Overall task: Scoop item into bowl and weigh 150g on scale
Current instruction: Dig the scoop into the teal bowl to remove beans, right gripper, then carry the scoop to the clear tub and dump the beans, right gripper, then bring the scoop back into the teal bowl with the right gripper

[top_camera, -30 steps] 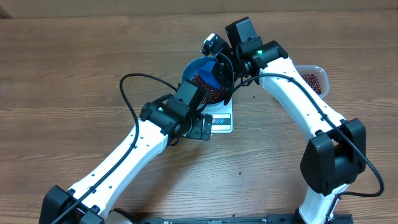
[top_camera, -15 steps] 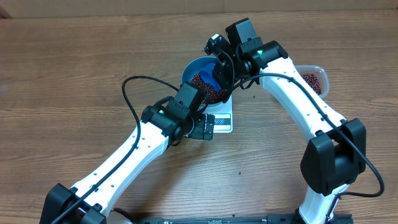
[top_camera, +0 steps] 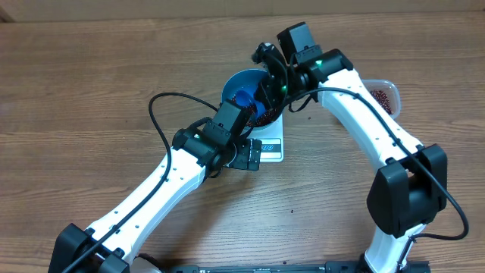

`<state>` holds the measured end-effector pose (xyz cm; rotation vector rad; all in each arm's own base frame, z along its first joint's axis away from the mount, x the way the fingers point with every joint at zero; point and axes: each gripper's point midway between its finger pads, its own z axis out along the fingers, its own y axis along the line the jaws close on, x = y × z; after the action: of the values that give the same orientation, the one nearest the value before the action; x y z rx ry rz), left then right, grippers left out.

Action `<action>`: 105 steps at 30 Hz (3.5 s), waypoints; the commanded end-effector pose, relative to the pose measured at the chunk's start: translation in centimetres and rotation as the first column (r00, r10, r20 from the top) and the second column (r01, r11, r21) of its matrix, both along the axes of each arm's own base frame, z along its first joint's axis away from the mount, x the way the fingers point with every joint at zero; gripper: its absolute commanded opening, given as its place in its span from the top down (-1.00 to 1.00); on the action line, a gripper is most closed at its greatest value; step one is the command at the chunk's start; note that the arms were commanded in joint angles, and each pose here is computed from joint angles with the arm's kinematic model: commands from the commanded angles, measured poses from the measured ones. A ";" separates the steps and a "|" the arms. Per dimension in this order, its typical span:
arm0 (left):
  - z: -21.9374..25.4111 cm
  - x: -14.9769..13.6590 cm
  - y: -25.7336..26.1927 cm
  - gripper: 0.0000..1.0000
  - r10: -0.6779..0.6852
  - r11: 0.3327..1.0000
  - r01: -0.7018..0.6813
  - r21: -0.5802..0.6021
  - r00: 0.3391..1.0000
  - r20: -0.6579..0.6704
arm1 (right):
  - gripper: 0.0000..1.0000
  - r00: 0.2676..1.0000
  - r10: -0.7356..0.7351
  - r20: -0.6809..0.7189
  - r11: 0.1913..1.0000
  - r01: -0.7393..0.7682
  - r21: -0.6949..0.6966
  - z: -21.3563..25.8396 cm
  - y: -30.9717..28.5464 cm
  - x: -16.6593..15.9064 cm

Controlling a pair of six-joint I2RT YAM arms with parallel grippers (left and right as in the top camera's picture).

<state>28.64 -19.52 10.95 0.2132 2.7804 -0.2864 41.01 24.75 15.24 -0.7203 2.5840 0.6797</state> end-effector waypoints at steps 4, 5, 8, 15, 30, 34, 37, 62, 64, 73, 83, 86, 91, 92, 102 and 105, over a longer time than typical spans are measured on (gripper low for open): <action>-0.5 -0.2 -0.2 -0.99 0.003 1.000 -0.003 -0.003 1.000 -0.019 | 0.93 0.992 -0.046 -0.117 0.956 0.078 0.281 4.6 -0.8 1.1; -0.5 -0.2 -0.2 -0.99 0.002 1.000 -0.003 -0.004 1.000 -0.019 | 0.93 0.991 -0.038 -0.132 0.946 0.078 0.316 5.0 -1.1 1.1; -0.5 -0.2 -0.1 -0.99 0.003 1.000 -0.003 -0.004 1.000 -0.019 | 0.93 0.986 -0.022 -0.166 0.911 0.088 0.403 6.2 -2.4 1.2; -0.5 -0.2 -0.1 -0.99 0.003 1.000 -0.003 -0.004 1.000 -0.019 | 0.93 0.983 -0.013 -0.182 0.883 0.097 0.460 7.1 -3.4 1.4; -0.5 -0.2 -0.1 -0.99 0.003 1.000 -0.003 -0.004 1.000 -0.019 | 0.92 0.986 -0.015 -0.167 0.884 0.092 0.459 7.2 -3.4 1.6; -0.5 -0.2 -0.1 -0.99 0.003 1.000 -0.003 -0.004 1.000 -0.019 | 0.92 0.986 -0.015 -0.168 0.883 0.092 0.459 7.2 -3.4 1.6; -0.5 -0.2 -0.1 -0.99 0.003 1.000 -0.003 -0.004 1.000 -0.019 | 0.92 0.986 -0.015 -0.168 0.883 0.092 0.459 7.2 -3.4 1.6; -0.5 -0.2 -0.1 -0.99 0.003 1.000 -0.003 -0.004 1.000 -0.019 | 0.93 0.981 -0.046 -0.187 0.730 0.161 0.664 12.6 -9.3 3.1; -0.5 -0.2 -0.1 -0.99 0.003 1.000 -0.003 -0.004 1.000 -0.019 | 0.93 0.981 -0.089 -0.172 0.724 0.182 0.665 13.5 -11.2 3.2; -0.5 -0.2 -0.1 -0.99 0.003 1.000 -0.003 -0.004 1.000 -0.019 | 0.93 0.777 -0.622 -0.102 0.720 0.618 0.316 11.3 -26.1 3.9; -0.5 -0.2 -0.1 -0.99 0.003 1.000 -0.003 -0.004 1.000 -0.019 | 0.93 0.600 -0.799 0.039 0.597 0.800 -0.056 7.4 -32.1 2.6; -0.5 -0.2 -0.1 -0.99 0.003 1.000 -0.003 -0.004 1.000 -0.019 | 0.93 0.587 -0.804 0.094 0.575 0.808 -0.131 7.0 -32.3 2.5; -0.5 -0.2 -0.1 -0.99 0.003 1.000 -0.003 -0.004 1.000 -0.019 | 0.93 0.591 -0.785 0.186 0.544 0.801 -0.249 6.7 -31.8 2.3; -0.5 -0.2 -0.1 -0.99 0.003 1.000 -0.003 -0.004 1.000 -0.019 | 0.93 0.594 -0.777 0.209 0.536 0.798 -0.277 6.7 -31.6 2.2; -0.5 -0.2 -0.1 -0.99 0.003 1.000 -0.003 -0.004 1.000 -0.019 | 0.92 0.641 -0.643 0.418 0.437 0.756 -0.488 7.8 -30.1 1.6; -0.5 -0.2 -0.1 -0.99 0.003 1.000 -0.003 -0.004 1.000 -0.019 | 0.93 0.659 -0.621 0.424 0.452 0.743 -0.494 7.8 -29.0 1.7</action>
<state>28.58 -19.62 10.94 0.2153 2.7824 -0.2952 42.59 -3.53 21.03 0.1889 2.6355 -0.4205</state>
